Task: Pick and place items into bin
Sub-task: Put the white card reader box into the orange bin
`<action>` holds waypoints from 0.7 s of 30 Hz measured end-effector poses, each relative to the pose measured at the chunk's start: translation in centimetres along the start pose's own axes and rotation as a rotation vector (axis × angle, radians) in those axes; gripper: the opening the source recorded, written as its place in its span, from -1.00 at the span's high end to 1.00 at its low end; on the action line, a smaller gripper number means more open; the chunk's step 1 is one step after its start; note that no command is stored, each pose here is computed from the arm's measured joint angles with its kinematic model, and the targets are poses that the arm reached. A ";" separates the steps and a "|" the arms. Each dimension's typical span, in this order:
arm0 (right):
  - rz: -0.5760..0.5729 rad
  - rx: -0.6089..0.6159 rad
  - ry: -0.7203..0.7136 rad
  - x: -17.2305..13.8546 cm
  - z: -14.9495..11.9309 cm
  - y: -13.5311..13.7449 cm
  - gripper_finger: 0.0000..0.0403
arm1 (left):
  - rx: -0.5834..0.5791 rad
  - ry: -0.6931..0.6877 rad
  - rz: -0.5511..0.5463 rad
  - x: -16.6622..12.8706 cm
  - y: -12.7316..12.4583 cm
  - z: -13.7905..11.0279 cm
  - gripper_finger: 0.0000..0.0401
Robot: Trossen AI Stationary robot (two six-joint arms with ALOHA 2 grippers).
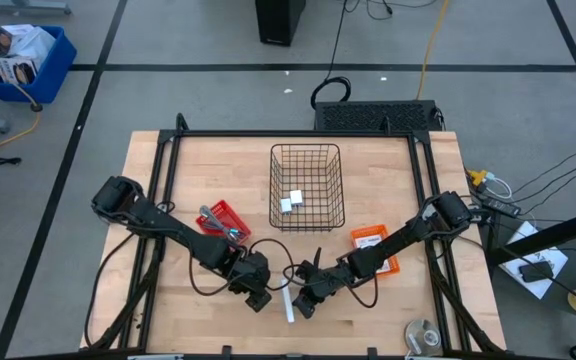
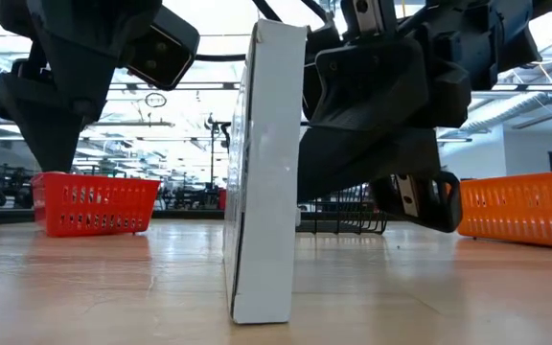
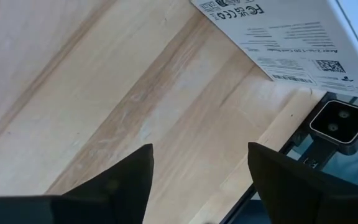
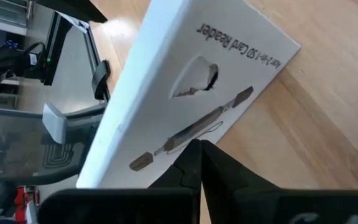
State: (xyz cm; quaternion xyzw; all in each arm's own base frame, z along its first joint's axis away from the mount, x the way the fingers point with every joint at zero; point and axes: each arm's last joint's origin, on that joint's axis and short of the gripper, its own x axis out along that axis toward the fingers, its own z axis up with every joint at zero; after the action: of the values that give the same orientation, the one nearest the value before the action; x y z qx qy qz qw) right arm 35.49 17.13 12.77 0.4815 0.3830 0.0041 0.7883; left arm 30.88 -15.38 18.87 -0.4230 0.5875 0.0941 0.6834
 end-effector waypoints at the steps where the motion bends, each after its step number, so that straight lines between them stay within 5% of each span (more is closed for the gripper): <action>1: -0.003 0.000 0.004 0.0 0.0 0.0 1.00 | 0.000 0.000 0.000 0.0 0.0 0.0 -0.29; 11: -0.115 -0.029 0.071 -1.9 -0.4 0.1 1.00 | -0.002 -0.010 0.001 0.0 0.0 0.0 -0.28; 21: -0.083 -0.060 -0.038 -6.5 0.9 3.1 1.00 | 0.000 -0.012 0.008 0.1 0.0 -0.2 -0.27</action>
State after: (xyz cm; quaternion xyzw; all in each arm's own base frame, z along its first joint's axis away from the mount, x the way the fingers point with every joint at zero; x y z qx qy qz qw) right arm 32.53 15.68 19.27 0.4414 0.3871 -0.0263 0.8091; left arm 30.76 -15.56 18.85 -0.4199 0.5850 0.0995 0.6867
